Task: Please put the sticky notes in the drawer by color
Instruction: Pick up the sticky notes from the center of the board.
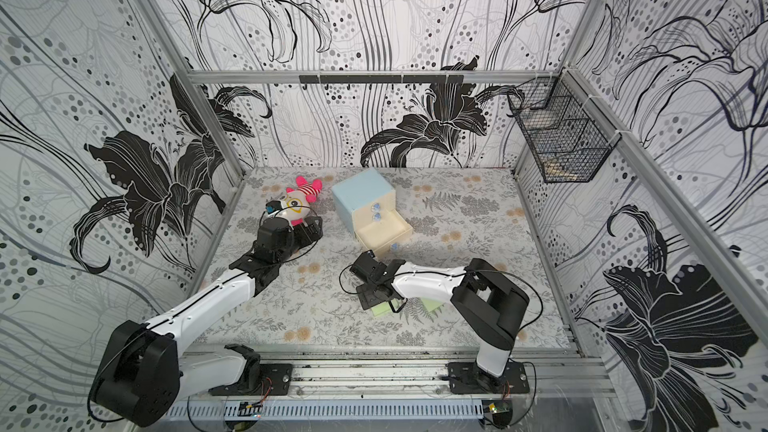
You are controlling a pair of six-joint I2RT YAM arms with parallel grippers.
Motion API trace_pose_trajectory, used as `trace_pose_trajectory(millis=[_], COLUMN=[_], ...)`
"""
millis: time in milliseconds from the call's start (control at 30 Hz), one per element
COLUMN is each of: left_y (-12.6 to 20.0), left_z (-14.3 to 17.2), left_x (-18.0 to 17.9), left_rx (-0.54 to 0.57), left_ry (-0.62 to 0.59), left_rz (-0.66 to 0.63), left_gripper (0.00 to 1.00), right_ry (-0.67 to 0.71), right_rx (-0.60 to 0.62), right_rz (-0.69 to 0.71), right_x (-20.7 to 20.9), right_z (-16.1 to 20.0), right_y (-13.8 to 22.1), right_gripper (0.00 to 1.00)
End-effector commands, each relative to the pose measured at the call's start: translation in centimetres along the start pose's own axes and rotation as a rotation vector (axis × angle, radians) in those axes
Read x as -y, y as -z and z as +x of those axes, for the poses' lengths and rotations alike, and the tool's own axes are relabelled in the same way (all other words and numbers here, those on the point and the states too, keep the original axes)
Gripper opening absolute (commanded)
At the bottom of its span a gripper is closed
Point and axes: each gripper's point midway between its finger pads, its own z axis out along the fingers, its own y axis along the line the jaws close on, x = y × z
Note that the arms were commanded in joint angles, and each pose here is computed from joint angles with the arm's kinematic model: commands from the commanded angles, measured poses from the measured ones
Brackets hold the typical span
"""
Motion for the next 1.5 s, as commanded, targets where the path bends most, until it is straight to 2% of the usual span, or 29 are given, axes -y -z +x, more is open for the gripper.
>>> trace_pose_trajectory(millis=[0,100,233,400,567,767,933,1133,1467], left_y=[-0.3,-0.4,-0.5,-0.6,-0.8,-1.1,-1.2,-1.3,-1.1], left_z=[-0.4,-0.3,-0.2,0.0,0.1,0.4,0.5,0.4,0.3], left_x=[0.7,0.7,0.7,0.7,0.8,0.9,1.1,1.2,1.2], left_rx=[0.013,0.008,0.005,-0.001,-0.007,-0.016,-0.019,-0.018,-0.016], left_ry=[0.016,0.017,0.02,0.024,0.022,0.023,0.03,0.028,0.025], left_rz=[0.038,0.038,0.041,0.043,0.048,0.055,0.064,0.067,0.065], left_gripper=[0.97,0.97,0.97,0.97,0.97,0.97,0.97,0.97,0.97], right_ry=[0.022,0.028,0.049,0.065,0.064,0.061,0.06,0.056,0.04], right_rx=[-0.027,-0.038,-0.047,-0.057,-0.064,-0.081,-0.084,-0.053,0.085], right_rz=[0.023,0.048,0.08,0.106,0.106,0.12,0.124,0.103,0.012], right_x=[0.1,0.4,0.6,0.8,0.9,1.3,1.5,1.1,-0.5], right_z=[0.3,0.6,0.9,1.2,1.7,2.5,2.7,1.9,-1.5], right_y=[-0.2,-0.4,-0.3,-0.5,-0.9,-1.5,-1.4,-0.8,2.0], right_gripper=[0.87,0.83,0.83,0.91,0.93,0.84,0.82,0.81,0.81])
